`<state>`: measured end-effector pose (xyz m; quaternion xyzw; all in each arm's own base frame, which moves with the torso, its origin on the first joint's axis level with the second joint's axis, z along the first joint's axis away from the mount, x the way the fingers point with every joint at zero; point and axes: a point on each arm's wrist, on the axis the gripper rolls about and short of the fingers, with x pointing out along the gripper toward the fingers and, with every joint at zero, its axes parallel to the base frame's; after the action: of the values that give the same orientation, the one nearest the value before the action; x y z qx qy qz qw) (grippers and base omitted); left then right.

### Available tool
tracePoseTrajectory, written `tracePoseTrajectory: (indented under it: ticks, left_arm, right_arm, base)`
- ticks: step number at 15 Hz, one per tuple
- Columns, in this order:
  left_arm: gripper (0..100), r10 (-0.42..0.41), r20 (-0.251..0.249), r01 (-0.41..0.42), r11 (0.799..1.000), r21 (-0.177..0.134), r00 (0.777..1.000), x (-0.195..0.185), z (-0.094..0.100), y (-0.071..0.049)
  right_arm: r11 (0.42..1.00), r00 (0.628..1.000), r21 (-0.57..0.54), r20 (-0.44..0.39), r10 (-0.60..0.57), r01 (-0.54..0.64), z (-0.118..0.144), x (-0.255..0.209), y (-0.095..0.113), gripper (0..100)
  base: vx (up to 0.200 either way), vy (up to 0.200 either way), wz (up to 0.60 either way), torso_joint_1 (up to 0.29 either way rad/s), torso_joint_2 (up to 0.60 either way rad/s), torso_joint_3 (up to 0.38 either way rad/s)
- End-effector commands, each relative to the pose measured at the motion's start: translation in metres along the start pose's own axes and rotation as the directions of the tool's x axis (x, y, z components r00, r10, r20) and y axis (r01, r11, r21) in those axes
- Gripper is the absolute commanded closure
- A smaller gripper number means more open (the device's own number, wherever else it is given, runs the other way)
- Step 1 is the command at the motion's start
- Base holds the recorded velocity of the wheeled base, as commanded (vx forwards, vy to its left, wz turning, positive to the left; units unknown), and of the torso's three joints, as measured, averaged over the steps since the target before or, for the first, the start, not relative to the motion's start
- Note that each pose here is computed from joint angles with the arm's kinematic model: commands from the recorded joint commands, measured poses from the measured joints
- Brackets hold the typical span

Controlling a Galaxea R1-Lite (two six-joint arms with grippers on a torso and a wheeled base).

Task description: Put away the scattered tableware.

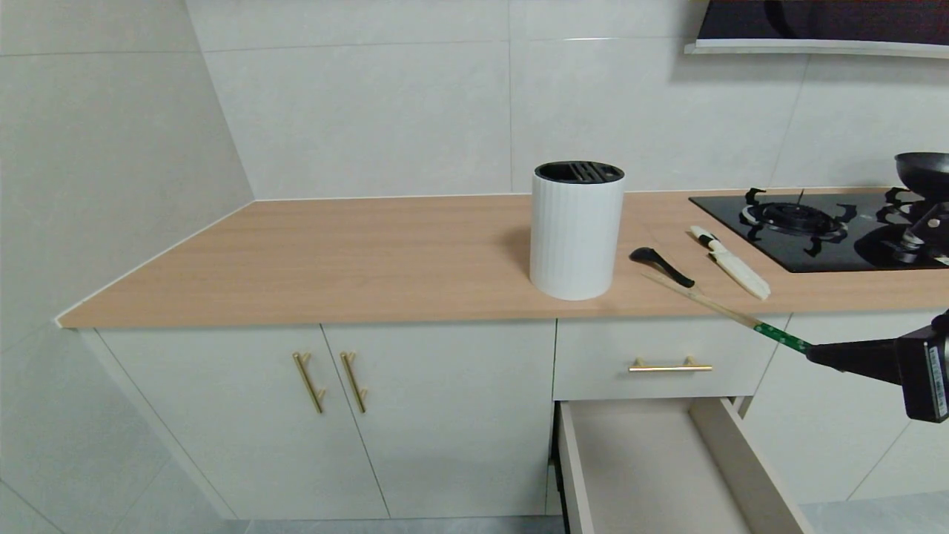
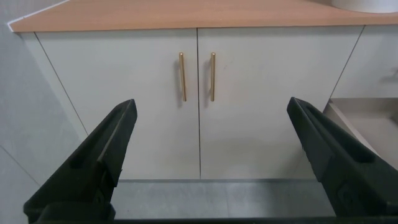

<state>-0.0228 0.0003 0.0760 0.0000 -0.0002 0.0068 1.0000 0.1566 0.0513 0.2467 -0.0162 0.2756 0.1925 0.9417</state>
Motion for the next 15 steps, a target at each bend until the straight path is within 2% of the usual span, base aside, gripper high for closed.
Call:
tracePoseTrajectory:
  ticks: [1,5,15]
  left_arm:
    - [0,0.000,0.000,0.000,1.000,0.000,1.000,0.0000,0.0000,0.0000]
    - [0,0.000,0.000,0.000,1.000,0.000,1.000,0.0000,0.0000,0.0000]
    - [0,0.000,0.000,0.000,1.000,0.000,1.000,0.0000,0.0000,0.0000]
  right_arm:
    - [1.000,0.999,-0.010,-0.036,0.011,-0.012,-0.0033,0.0085,0.0009,100]
    - [0.999,0.997,-0.025,-0.068,0.033,-0.035,-0.0074,0.0148,0.0050,100]
    - [0.998,0.996,-0.034,-0.079,0.047,-0.050,-0.0093,0.0164,0.0082,100]
  base:
    - [0.000,0.000,0.00,0.000,0.00,0.000]
    - [0.000,0.000,0.00,-0.060,0.14,0.082]
    - [0.000,0.000,0.00,-0.180,0.46,0.278]
